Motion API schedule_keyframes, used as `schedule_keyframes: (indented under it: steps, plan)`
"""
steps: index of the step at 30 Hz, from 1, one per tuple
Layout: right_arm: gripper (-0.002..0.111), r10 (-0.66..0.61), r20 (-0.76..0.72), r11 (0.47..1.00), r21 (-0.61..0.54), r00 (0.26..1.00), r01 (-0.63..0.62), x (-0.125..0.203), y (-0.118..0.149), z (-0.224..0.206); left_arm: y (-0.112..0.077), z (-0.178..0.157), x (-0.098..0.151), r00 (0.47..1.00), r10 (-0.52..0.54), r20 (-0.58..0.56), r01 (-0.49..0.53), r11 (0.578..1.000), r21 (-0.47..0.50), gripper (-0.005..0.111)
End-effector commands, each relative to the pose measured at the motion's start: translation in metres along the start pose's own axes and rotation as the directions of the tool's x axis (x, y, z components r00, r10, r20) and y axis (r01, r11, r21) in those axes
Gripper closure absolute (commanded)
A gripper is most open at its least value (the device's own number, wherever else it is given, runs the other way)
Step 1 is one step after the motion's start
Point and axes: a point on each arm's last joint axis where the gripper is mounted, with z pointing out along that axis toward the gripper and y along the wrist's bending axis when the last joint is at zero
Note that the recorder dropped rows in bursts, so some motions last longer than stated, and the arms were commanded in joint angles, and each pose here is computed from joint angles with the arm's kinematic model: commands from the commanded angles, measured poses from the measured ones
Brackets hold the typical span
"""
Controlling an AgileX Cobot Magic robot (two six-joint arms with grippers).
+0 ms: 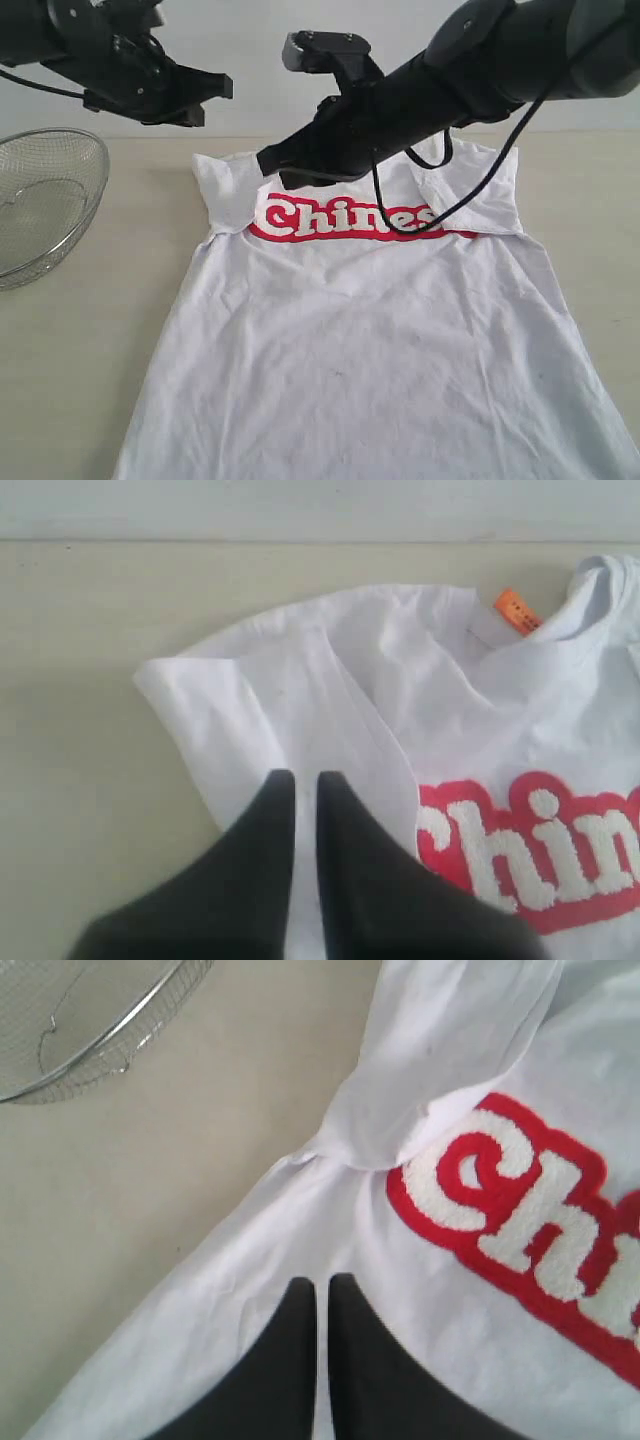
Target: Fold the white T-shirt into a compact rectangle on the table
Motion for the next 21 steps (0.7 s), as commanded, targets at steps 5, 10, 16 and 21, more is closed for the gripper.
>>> schedule_keyframes:
  steps: [5, 10, 16, 21]
  plan:
    - [0.108, 0.061, 0.025, 0.997, -0.05, 0.998, -0.06, -0.031, -0.011, 0.037, 0.008, -0.001, 0.025, 0.993, -0.023, -0.118, 0.021, 1.0, -0.013, 0.102]
    - [0.108, 0.149, -0.005, 0.983, -0.106, 0.989, -0.149, -0.042, -0.021, 0.078, 0.015, 0.008, 0.058, 0.979, -0.05, -0.199, 0.044, 0.998, -0.033, 0.102]
    - [0.108, 0.228, -0.048, 0.97, -0.077, 0.973, -0.231, -0.021, -0.037, 0.112, 0.014, 0.009, 0.06, 0.976, -0.064, -0.207, 0.06, 0.998, -0.028, 0.102]
    - [0.108, 0.214, -0.121, 0.977, 0.012, 0.969, -0.215, -0.008, -0.047, 0.117, 0.011, 0.009, 0.061, 0.976, -0.061, -0.207, 0.057, 0.998, -0.024, 0.102]
